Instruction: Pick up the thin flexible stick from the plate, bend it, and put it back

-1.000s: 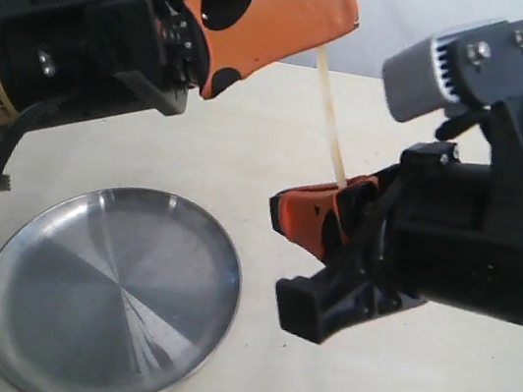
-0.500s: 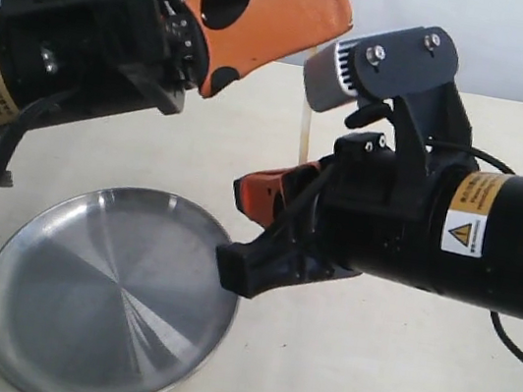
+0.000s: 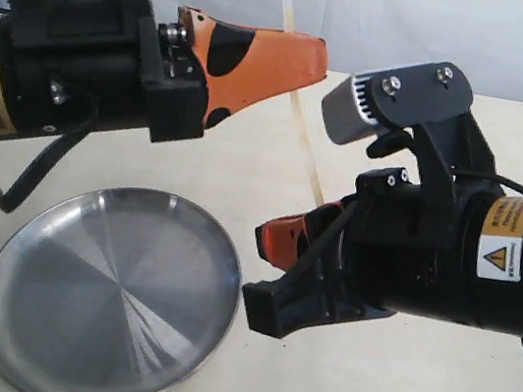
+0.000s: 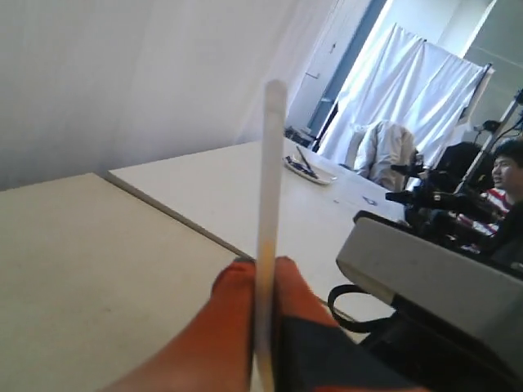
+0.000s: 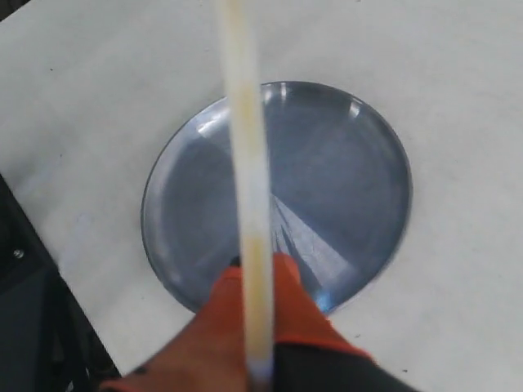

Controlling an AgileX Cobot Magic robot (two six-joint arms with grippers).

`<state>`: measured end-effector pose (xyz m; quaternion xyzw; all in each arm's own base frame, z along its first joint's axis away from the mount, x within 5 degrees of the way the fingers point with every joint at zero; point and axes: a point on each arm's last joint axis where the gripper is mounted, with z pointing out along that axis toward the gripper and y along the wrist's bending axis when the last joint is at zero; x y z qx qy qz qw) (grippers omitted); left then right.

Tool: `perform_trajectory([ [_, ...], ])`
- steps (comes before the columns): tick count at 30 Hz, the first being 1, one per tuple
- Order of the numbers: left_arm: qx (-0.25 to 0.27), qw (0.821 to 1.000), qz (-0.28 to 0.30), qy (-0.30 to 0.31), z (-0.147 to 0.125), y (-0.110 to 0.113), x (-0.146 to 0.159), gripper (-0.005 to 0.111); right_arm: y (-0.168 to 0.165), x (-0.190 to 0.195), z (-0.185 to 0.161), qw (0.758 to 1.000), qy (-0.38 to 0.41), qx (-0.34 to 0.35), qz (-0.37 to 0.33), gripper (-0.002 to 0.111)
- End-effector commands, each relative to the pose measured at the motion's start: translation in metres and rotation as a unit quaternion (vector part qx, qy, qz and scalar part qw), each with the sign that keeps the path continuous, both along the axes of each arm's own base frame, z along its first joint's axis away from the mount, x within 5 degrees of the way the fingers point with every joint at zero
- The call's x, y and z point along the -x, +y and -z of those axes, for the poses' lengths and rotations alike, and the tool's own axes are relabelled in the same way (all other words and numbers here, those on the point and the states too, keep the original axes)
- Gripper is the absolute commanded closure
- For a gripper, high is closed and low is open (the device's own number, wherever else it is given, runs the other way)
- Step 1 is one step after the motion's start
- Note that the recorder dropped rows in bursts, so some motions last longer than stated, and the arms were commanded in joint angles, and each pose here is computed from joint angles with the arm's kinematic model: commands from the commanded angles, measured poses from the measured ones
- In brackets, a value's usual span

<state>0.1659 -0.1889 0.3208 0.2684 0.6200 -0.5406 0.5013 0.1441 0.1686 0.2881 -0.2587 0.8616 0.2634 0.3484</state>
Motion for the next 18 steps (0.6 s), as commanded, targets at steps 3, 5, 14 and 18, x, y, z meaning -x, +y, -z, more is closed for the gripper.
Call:
perform_trajectory([
  [3, -0.002, 0.995, -0.092, -0.044, -0.03, 0.028, 0.013, 0.106, -0.004, 0.001, 0.005, 1.0, 0.001, 0.025, 0.0, 0.108],
  [5, -0.022, 0.991, -0.121, -0.052, -0.034, 0.037, 0.017, 0.106, -0.003, -0.001, 0.005, 1.0, -0.004, 0.022, 0.007, 0.108],
  [14, -0.042, 0.971, -0.225, -0.073, -0.055, 0.079, 0.042, 0.106, 0.007, -0.012, 0.022, 0.999, 0.009, 0.044, 0.01, 0.108],
  [18, -0.034, 0.968, -0.237, -0.074, -0.055, 0.088, 0.051, 0.106, 0.01, -0.015, 0.023, 0.999, 0.003, 0.038, 0.012, 0.108],
])
